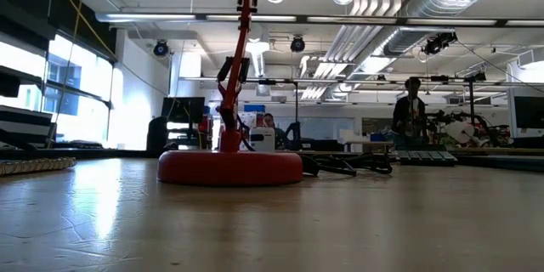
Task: Screw lightbulb
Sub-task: Insert the white lightbulb into the red lamp
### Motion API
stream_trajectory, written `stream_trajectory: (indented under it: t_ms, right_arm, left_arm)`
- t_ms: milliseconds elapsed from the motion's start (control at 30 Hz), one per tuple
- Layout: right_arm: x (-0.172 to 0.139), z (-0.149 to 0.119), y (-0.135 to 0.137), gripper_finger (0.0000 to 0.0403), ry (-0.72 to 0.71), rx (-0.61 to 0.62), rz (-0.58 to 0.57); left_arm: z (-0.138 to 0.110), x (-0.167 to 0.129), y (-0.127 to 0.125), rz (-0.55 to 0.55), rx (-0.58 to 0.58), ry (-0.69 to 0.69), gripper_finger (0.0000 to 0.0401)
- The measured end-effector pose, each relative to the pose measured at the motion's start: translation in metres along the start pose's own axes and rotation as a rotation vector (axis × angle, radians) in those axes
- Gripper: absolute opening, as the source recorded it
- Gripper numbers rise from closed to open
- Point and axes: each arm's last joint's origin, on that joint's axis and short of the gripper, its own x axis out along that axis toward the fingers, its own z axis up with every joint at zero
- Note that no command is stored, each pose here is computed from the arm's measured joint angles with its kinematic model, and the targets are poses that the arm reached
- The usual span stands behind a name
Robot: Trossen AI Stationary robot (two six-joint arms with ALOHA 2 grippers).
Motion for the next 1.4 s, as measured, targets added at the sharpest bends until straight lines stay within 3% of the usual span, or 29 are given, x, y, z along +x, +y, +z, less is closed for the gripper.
stream_trajectory:
  t_ms: [167, 367, 800, 1233, 1400]
  right_arm:
    - [0.002, 0.008, -0.001, 0.0317, -0.034, -0.037, -0.029]
    - [0.009, 0.007, 0.003, 0.0317, 0.033, -0.109, -0.036]
    - [0.016, 0.008, 0.004, 0.0316, 0.034, -0.147, -0.061]
    - [0.016, 0.008, 0.004, 0.0275, 0.033, -0.142, -0.063]
    - [0.016, 0.008, 0.004, 0.0276, 0.024, -0.076, -0.065]
  left_arm:
    - [0.000, 0.000, 0.000, -0.003, 0.005, 0.007, 0.0000]
    - [0.000, 0.000, 0.000, -0.010, 0.006, 0.021, 0.0000]
    - [0.000, 0.000, -0.001, -0.020, -0.008, 0.023, 0.0000]
    - [0.000, 0.000, -0.002, -0.021, -0.009, 0.023, 0.0000]
    - [0.000, 0.000, -0.002, -0.021, -0.006, 0.023, 0.0000]
